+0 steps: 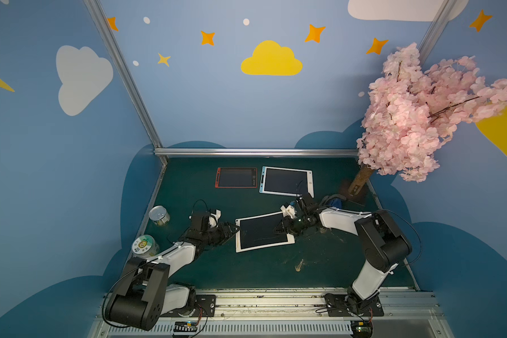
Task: Wipe the drawing tablet
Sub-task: Pick up the drawing tablet from the center of the board.
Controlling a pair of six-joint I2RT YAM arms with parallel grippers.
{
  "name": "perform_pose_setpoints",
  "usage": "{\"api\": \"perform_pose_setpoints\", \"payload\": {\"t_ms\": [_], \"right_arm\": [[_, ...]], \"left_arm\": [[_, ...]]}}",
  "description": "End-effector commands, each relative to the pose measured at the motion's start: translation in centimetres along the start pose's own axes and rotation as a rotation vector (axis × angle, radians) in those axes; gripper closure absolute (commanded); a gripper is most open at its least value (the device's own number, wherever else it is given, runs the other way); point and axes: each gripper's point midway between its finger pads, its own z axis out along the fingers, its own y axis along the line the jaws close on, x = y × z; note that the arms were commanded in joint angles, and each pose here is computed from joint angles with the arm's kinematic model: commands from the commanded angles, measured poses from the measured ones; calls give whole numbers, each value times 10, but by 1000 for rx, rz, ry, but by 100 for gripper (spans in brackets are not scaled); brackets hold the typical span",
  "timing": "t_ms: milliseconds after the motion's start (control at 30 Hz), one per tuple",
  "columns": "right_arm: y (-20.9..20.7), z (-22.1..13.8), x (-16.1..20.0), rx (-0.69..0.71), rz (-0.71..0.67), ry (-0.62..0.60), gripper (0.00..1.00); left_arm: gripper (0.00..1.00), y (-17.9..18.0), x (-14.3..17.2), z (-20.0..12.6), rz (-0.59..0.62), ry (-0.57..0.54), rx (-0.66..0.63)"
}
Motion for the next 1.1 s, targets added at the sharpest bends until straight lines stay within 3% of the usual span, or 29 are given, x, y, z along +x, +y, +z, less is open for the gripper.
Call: {"api": "perform_pose_setpoints", "payload": {"t_ms": [0, 233, 467, 533, 633, 733, 900, 967, 1067], "right_arm": [[6, -15, -1, 5, -25, -18, 48], [17, -38, -4, -12, -41, -61, 47], [31, -53, -6, -35, -64, -91, 54], [35, -55, -7, -45, -67, -96, 60], [40, -57, -7, -53, -71, -101, 77], [43, -60, -6, -57, -75, -104, 79], [53, -68, -5, -61, -87, -115, 89], [58, -71, -4, -59, -90, -118, 100], [71, -78, -3, -67, -97, -132, 100]], "left_arm": [[43, 12, 7, -3, -12, 20, -41], [43, 14, 7, -3, -3, 21, -48], [43, 12, 7, -1, -1, 27, -35], [43, 11, 7, -1, -1, 29, -31], [43, 7, 7, -3, 10, 30, -17], [44, -8, 4, -10, 49, 5, 16], [43, -47, 4, -36, 239, -66, 4], [43, -72, 8, -47, 363, -94, 18], [52, -120, 30, -62, 631, -112, 79]]}}
